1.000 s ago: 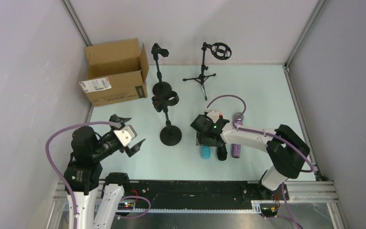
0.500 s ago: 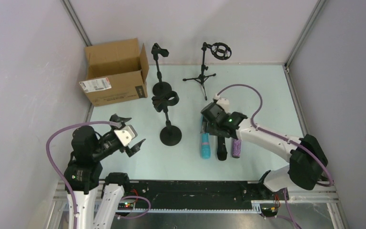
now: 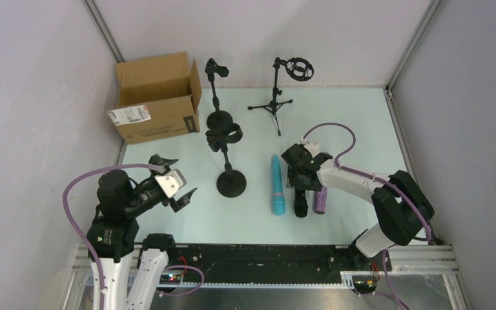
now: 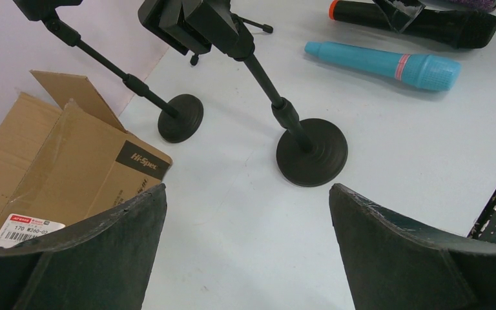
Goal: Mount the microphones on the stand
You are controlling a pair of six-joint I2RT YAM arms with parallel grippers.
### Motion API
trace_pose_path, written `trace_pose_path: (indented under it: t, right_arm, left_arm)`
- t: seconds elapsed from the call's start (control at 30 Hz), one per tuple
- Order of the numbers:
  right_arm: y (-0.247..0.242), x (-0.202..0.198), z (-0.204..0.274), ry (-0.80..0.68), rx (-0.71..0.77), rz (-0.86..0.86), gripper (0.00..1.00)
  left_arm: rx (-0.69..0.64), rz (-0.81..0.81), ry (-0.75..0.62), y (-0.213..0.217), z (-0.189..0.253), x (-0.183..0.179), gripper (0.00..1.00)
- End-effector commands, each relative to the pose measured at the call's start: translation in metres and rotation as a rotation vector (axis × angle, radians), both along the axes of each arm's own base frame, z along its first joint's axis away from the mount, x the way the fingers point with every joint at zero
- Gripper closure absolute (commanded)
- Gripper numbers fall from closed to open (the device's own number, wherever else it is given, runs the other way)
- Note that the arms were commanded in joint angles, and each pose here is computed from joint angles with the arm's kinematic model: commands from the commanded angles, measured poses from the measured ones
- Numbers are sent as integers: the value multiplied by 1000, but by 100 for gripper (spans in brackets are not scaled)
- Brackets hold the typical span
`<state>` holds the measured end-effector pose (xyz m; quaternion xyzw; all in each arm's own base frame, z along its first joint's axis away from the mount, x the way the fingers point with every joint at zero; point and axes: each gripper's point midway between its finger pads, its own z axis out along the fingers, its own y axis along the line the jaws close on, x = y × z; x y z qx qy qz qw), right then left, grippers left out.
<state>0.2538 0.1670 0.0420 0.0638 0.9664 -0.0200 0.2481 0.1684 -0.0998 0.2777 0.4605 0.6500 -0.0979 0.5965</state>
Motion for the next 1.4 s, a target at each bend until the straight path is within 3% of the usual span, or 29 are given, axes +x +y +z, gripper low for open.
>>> trace_pose_path:
  t: [0.0,0.3,0.5,0.6,0.77,1.07,1.2,1.3,1.37]
  right_arm:
    - [9,8,1,-17,34,20,29]
    - [16,-8,-24,122,73,50,52]
    - [15,-8,-13,100,78,56,72]
    - [14,-3,19,20,109,65,86]
    - [20,-7,113,-140,240,132,93]
    - [55,-102,256,-148,660,537,99]
    - [72,-141,320,-167,846,668,100]
    - [93,-164,356,-163,906,763,100]
    - [108,-180,389,-179,957,847,99]
  left_arm:
    - [8,-24,-45,-3,15,0,0]
    - [42,-41,-77,-2,21,4,0]
    - [41,-74,-135,-6,44,-1,0]
    - [39,-99,-184,-10,60,-7,0]
    - [-25,-163,-218,-22,95,-23,0]
    - [192,-320,-636,-30,140,-58,0]
    - [373,-444,-920,-39,146,-69,0]
    - [568,-525,-1181,-44,142,-65,0]
    - [628,-576,-1305,-50,146,-65,0]
